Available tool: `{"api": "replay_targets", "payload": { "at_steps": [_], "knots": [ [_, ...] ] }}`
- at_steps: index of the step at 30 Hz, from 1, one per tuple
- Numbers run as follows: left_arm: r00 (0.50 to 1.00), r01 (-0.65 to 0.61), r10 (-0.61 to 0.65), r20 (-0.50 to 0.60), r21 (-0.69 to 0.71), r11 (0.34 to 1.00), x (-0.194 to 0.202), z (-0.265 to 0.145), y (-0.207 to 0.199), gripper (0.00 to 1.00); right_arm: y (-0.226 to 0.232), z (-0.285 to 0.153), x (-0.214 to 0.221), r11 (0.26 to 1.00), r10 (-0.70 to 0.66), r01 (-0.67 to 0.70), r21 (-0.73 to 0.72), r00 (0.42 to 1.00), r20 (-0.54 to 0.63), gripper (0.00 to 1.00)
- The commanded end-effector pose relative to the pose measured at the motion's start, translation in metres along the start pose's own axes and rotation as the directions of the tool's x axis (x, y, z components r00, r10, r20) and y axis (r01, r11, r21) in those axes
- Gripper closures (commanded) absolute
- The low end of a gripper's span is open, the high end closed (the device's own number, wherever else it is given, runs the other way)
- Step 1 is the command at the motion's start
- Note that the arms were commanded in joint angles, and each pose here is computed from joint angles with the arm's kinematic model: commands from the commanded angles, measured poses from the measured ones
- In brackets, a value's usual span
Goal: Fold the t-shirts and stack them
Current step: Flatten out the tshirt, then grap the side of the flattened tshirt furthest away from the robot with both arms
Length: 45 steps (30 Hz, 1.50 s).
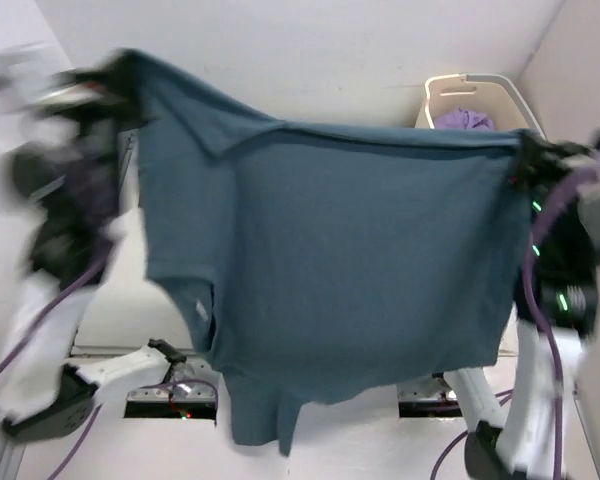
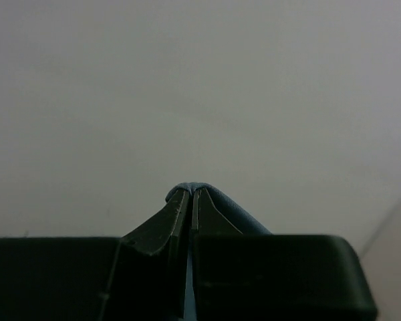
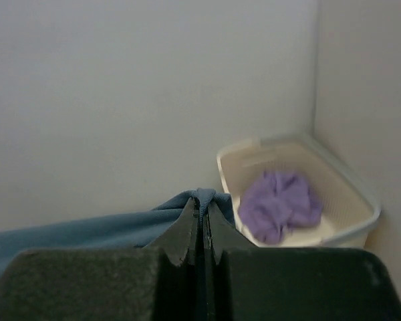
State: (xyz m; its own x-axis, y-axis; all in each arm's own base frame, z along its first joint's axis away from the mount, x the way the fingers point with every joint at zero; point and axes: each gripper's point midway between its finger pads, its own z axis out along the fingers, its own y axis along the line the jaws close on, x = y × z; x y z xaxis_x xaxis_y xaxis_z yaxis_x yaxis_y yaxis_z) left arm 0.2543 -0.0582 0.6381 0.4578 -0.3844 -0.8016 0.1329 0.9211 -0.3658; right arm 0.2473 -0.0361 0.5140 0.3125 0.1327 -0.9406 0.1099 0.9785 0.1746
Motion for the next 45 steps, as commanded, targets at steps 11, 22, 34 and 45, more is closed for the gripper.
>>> {"api": "replay_targets", "payload": {
  "at_steps": [11, 22, 34, 45],
  "knots": [
    [0.799, -0.193, 0.147, -0.583, -0.017, 0.981, 0.45, 0.112, 0.125, 1.0, -0.04, 0.09, 0.381, 0.982, 0.172, -0.179, 0.053, 0.754, -0.634, 1.0],
    [0.682, -0.191, 0.143, -0.718, 0.014, 0.982, 0.586, 0.12, 0.169, 1.0, -0.06, 0.129, 0.482, 0.994, 0.105, -0.079, 0.071, 0.639, -0.762, 1.0],
    [0.655, -0.125, 0.045, -0.754, -0.049, 0.991, 0.541, 0.071, 0.165, 1.0, -0.065, 0.114, 0.467, 0.992, 0.119, -0.043, 0.118, 0.632, -0.766, 1.0],
    [0.573, -0.149, -0.048, -0.818, -0.162, 0.975, 0.51, -0.018, 0.179, 1.0, -0.077, 0.087, 0.443, 0.987, 0.094, 0.047, 0.157, 0.625, -0.775, 1.0]
  ]
}}
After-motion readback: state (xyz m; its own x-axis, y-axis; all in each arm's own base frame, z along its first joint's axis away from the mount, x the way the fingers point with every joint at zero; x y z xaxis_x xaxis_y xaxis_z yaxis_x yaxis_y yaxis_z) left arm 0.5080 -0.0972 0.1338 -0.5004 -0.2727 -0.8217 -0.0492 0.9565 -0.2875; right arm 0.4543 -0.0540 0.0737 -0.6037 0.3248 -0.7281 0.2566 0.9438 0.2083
